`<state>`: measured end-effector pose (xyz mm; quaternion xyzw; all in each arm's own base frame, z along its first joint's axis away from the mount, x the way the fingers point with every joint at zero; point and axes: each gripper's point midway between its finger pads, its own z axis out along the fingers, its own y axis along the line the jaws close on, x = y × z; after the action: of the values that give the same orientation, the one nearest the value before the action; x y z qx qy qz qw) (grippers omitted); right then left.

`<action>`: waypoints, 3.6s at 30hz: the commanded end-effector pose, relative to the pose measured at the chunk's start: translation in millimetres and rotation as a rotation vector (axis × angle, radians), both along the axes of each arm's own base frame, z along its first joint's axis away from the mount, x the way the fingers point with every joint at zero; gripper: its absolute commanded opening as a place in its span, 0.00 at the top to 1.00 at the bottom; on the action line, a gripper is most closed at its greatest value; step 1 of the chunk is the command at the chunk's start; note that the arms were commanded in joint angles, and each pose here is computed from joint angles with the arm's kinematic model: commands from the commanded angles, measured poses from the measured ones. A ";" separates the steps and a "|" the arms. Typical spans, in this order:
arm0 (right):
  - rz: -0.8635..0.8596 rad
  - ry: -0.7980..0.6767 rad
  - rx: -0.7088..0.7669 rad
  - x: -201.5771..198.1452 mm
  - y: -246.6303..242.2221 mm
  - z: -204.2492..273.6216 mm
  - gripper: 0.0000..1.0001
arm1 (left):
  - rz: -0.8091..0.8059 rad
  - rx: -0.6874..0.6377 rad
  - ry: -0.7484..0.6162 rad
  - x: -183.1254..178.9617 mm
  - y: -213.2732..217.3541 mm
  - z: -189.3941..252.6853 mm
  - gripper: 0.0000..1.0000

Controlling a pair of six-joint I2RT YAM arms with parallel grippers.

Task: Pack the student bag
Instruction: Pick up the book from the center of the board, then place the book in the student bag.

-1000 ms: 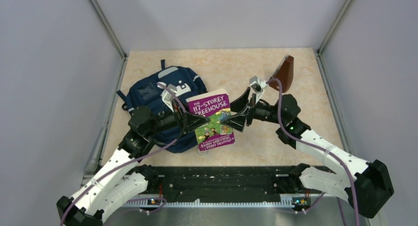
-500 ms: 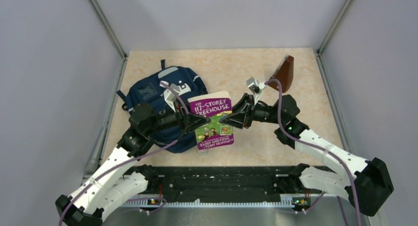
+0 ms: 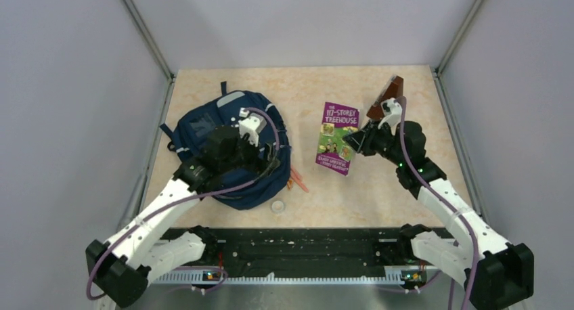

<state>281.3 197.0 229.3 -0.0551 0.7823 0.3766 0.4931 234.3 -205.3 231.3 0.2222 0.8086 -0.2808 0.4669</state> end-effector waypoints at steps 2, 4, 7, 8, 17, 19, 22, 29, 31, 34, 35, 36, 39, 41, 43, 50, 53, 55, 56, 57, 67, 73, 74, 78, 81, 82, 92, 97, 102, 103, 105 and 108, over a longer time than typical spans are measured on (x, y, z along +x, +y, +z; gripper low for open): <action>-0.112 -0.024 0.052 6.8 -30.9 14.0 1.00 | 0.089 0.288 0.171 6.3 29.7 -64.9 0.18; -0.115 -0.019 0.055 6.2 -34.4 10.8 1.00 | 0.097 0.331 0.233 3.6 31.6 -81.3 0.18; -0.117 -0.015 0.055 6.5 -36.6 7.5 1.00 | 0.121 0.381 0.315 -2.0 34.5 -99.7 0.19; -0.117 -0.013 0.056 6.9 -37.0 6.5 1.00 | 0.122 0.387 0.333 -4.1 34.1 -102.8 0.19; -0.096 0.007 0.074 10.5 -35.2 -1.1 1.00 | 0.192 0.445 0.425 -11.6 39.8 -119.0 0.17; -0.093 0.014 0.079 10.8 -34.7 -2.8 1.00 | 0.199 0.460 0.438 -12.3 40.5 -122.6 0.15; -0.087 0.017 0.083 10.5 -34.4 -3.7 1.00 | 0.237 0.512 0.444 -9.5 47.8 -125.7 0.14; -0.084 0.019 0.085 9.3 -35.2 -4.2 1.00 | 0.277 0.593 0.419 -1.9 52.1 -123.1 0.47; -0.081 0.019 0.085 8.5 -35.1 -4.3 1.00 | 0.294 0.593 0.389 2.3 53.2 -116.5 0.55; -0.073 0.019 0.089 7.3 -34.2 -3.3 1.00 | 0.304 0.597 0.354 6.3 54.4 -108.2 0.72; -0.071 0.019 0.088 7.0 -34.2 -3.1 1.00 | 0.305 0.598 0.340 7.7 54.6 -104.4 0.80; -0.067 0.021 0.087 6.2 -33.7 -3.3 1.00 | 0.311 0.598 0.320 9.8 55.2 -98.8 0.90; -0.041 0.019 0.090 3.8 -30.6 -0.9 1.00 | 0.343 0.555 0.225 19.8 56.4 -68.7 1.00; -0.008 0.021 0.094 0.9 -26.4 0.5 1.00 | 0.373 0.498 0.132 29.8 56.8 -39.0 1.00; 0.035 0.029 0.105 -3.0 -20.8 1.4 1.00 | 0.406 0.436 0.026 39.0 58.7 -6.5 1.00; 0.172 0.109 0.209 -20.6 11.7 -3.1 1.00 | 0.531 0.179 -0.306 49.5 75.5 90.5 1.00; 0.235 0.149 0.239 -30.0 41.0 -6.9 1.00 | 0.542 0.145 -0.364 45.4 82.0 103.8 1.00; 0.288 0.178 0.279 -37.1 64.4 -6.2 1.00 | 0.545 0.143 -0.378 43.3 85.2 103.8 1.00; 0.314 0.190 0.302 -39.6 75.7 -4.9 1.00 | 0.545 0.139 -0.384 42.6 85.6 103.7 1.00; 0.339 0.215 0.312 -41.6 88.2 -8.2 1.00 | 0.542 0.132 -0.392 41.0 86.4 103.4 1.00; 0.531 0.372 0.419 -53.9 196.0 -10.3 1.00 | 0.500 0.046 -0.425 29.7 82.9 102.1 1.00; 0.445 0.439 0.511 -16.9 230.4 -17.4 1.00 | 0.453 0.012 -0.412 27.0 73.0 101.5 1.00; 0.424 0.448 0.519 -8.4 235.4 -18.9 1.00 | 0.450 0.008 -0.412 26.4 72.7 101.7 1.00; 0.345 0.467 0.541 20.0 253.4 -27.3 1.00 | 0.430 -0.013 -0.419 22.7 70.6 104.2 1.00; 0.261 0.442 0.563 43.5 260.6 -29.9 1.00 | 0.421 -0.018 -0.418 21.9 69.1 103.3 1.00; 0.238 0.435 0.575 51.0 262.5 -30.4 1.00 | 0.415 -0.021 -0.417 21.5 67.9 103.3 1.00; 0.083 0.339 0.594 93.9 306.2 -41.3 1.00 | 0.378 -0.030 -0.401 21.1 59.5 99.0 1.00; -0.034 0.226 0.453 111.1 321.1 -56.4 1.00 | 0.372 -0.031 -0.397 20.9 58.2 97.8 1.00; -0.053 0.217 0.383 114.5 324.7 -79.6 0.96 | 0.371 -0.031 -0.396 20.9 58.2 97.7 1.00; -0.047 0.213 0.385 113.1 323.8 -79.2 0.88 | 0.371 -0.031 -0.397 20.8 58.3 97.6 1.00; -0.032 0.184 0.392 109.7 320.5 -72.3 0.73 | 0.372 -0.029 -0.395 21.1 58.2 96.6 1.00; -0.004 0.122 0.372 102.1 313.9 -55.6 0.53 | 0.381 -0.025 -0.394 22.0 59.7 96.1 1.00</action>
<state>381.4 509.8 105.3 0.1015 0.7868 0.4836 0.3698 253.0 -135.1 284.7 0.1335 0.7733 -0.1002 0.6117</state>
